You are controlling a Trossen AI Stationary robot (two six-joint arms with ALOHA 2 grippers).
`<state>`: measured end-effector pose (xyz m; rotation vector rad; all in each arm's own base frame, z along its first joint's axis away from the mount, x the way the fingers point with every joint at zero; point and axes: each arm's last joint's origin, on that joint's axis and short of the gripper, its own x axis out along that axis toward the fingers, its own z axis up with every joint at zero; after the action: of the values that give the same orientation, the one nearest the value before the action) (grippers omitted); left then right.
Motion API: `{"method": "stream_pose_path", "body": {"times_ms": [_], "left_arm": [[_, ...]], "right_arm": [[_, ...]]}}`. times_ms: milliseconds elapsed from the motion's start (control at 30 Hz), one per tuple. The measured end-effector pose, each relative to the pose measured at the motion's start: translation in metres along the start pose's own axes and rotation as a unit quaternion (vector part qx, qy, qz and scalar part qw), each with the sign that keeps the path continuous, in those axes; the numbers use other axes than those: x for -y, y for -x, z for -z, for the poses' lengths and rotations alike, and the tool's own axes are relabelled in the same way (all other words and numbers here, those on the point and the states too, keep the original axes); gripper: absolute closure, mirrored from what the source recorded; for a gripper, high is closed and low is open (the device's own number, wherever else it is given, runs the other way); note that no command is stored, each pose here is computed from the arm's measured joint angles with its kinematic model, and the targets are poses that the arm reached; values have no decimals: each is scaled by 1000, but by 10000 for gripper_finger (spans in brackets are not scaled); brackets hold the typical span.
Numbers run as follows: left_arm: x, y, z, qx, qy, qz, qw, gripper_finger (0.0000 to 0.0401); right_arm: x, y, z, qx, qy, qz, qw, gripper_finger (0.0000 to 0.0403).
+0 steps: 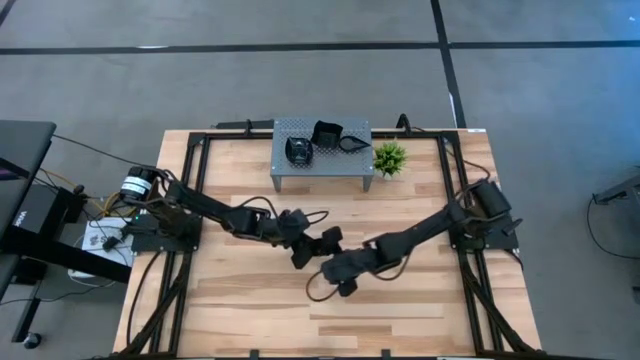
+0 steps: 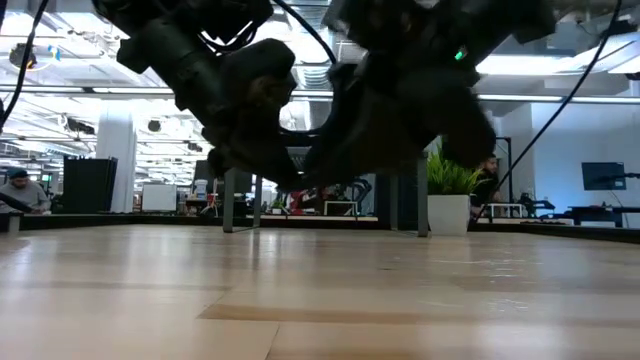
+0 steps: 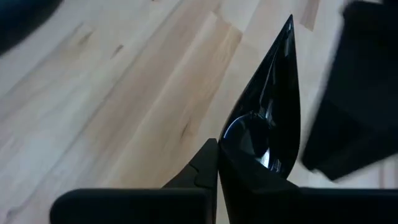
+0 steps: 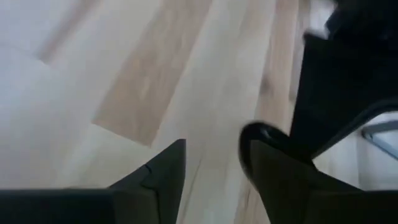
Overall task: Pick & Place Mini shaped plates
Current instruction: Stack the black drop-shaped plate on top of the stacked black drop-shaped plates on the shelf
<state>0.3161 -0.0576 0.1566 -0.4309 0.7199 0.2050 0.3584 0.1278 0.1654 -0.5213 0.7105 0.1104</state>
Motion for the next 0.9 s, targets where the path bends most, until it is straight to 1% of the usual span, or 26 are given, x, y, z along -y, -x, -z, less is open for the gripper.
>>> {"method": "stream_pose_path", "body": {"times_ms": [100, 233, 400, 533, 667, 800, 900], "left_arm": [[1, 0, 2, -8, -20, -1, 1000, 391], [1, 1, 5, -21, -40, -1, 999, 393], [2, 1, 6, -26, -43, 4, 999, 389], [2, 1, 7, -28, -43, 8, 999, 390], [3, 1, 6, -26, -42, 9, 999, 387], [3, 1, 5, -20, -14, 11, 1000, 378], [4, 1, 4, -12, -6, 14, 1000, 373]], "right_arm": [[-1, -12, -1, -35, 10, 5, 999, 239], [-2, -19, -8, -35, 10, 5, 999, 258], [1, -20, -6, -46, 8, 13, 999, 277], [6, -21, -3, -50, -7, 9, 999, 297], [10, -23, -1, -55, -11, -4, 998, 328], [10, -23, 0, -57, -11, -5, 998, 360], [11, -23, 0, -57, -12, -6, 998, 384]]}}
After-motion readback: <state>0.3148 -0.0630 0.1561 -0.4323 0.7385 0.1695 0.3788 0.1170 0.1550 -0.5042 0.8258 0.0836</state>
